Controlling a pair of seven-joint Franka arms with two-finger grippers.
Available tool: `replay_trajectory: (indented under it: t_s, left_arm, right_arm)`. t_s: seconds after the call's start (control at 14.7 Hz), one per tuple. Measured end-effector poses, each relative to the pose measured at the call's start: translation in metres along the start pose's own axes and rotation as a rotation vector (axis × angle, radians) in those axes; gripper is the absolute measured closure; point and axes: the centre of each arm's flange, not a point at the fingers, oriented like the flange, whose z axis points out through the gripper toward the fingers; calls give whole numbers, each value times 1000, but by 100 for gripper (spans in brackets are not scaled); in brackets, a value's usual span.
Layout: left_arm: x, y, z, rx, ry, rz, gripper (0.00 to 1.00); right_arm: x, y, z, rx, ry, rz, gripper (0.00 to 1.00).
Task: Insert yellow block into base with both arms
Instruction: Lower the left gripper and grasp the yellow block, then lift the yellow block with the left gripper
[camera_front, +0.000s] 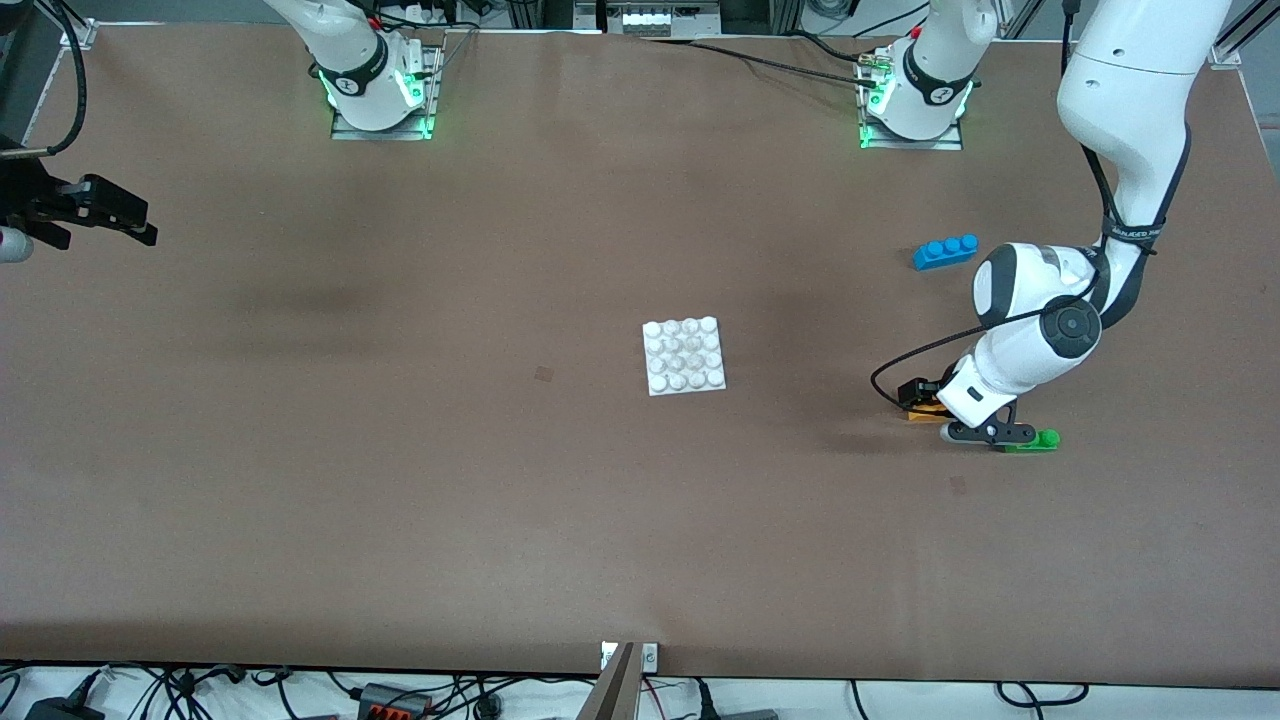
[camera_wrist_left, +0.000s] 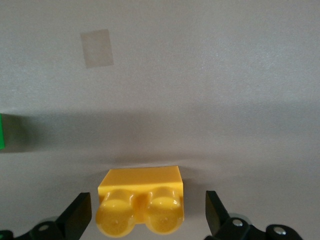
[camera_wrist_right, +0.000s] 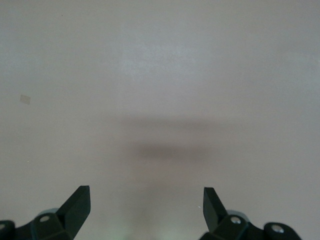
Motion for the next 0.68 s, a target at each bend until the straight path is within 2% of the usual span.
replay_trajectory:
  t_s: [0.14,0.27,0.68]
  left_arm:
    - [4,0,-4,-1,10,-1,3]
    - [8,0,-8,-1,22,-2,18]
    - [8,-1,-1,-1,11,-4,18]
  right_arm:
    - [1,-5,0,0,-1,-9,0]
    - [0,-6,0,0,-2,-10,0]
    - [0,-5,0,0,-2,-9,0]
